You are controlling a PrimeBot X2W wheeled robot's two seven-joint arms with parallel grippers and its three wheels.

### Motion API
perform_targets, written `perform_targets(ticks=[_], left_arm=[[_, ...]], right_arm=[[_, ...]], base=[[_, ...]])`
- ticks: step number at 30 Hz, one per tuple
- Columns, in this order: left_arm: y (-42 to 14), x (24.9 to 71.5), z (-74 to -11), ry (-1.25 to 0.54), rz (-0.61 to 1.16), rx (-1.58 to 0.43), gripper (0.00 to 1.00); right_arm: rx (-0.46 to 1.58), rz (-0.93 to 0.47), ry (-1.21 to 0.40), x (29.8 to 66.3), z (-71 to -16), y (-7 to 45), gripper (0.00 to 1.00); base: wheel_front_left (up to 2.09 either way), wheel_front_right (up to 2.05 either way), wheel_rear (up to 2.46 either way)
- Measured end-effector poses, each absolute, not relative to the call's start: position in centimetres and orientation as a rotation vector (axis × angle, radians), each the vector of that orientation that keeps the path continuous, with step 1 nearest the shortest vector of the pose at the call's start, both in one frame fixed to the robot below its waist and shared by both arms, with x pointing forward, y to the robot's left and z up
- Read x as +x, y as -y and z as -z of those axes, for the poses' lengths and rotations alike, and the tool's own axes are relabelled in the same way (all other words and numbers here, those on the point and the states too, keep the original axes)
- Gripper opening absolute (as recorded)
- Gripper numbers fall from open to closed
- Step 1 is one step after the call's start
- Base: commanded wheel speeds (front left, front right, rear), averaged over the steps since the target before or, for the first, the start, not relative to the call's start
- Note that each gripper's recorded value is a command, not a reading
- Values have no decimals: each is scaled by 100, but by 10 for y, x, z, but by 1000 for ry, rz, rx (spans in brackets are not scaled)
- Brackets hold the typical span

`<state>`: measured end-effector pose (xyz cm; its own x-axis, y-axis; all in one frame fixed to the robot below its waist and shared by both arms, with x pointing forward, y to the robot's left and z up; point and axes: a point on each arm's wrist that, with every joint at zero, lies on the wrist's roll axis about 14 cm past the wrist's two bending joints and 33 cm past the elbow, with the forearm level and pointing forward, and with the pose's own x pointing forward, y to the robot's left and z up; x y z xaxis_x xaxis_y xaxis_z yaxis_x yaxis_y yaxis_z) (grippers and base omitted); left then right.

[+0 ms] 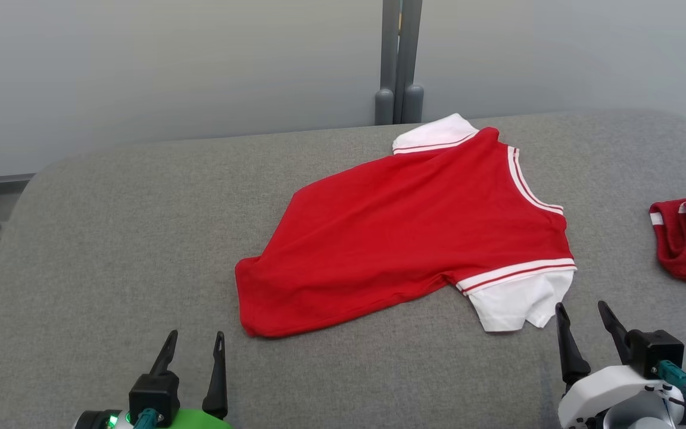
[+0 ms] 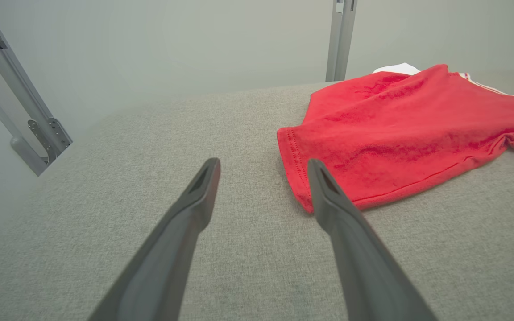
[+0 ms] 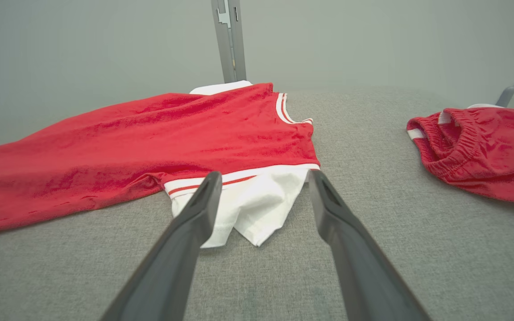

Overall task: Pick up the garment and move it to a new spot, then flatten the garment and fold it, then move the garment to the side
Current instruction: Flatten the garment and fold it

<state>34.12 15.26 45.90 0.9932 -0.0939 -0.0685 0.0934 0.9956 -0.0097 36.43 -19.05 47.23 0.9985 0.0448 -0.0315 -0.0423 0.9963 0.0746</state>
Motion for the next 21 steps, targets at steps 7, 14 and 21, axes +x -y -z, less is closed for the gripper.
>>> perform_targets(ticks=[7,14,21], left_arm=[[-141,347,-451,-96,128,-25,100],[-123,368,-448,-110,177,-41,100],[-117,381,-433,-151,187,-60,100]], right_arm=[[75,-44,-106,367,-450,191,100],[74,-45,-181,384,-427,191,100],[79,-21,-265,395,-398,198,100]], base=[[0,0,0],[0,0,0],[0,0,0]])
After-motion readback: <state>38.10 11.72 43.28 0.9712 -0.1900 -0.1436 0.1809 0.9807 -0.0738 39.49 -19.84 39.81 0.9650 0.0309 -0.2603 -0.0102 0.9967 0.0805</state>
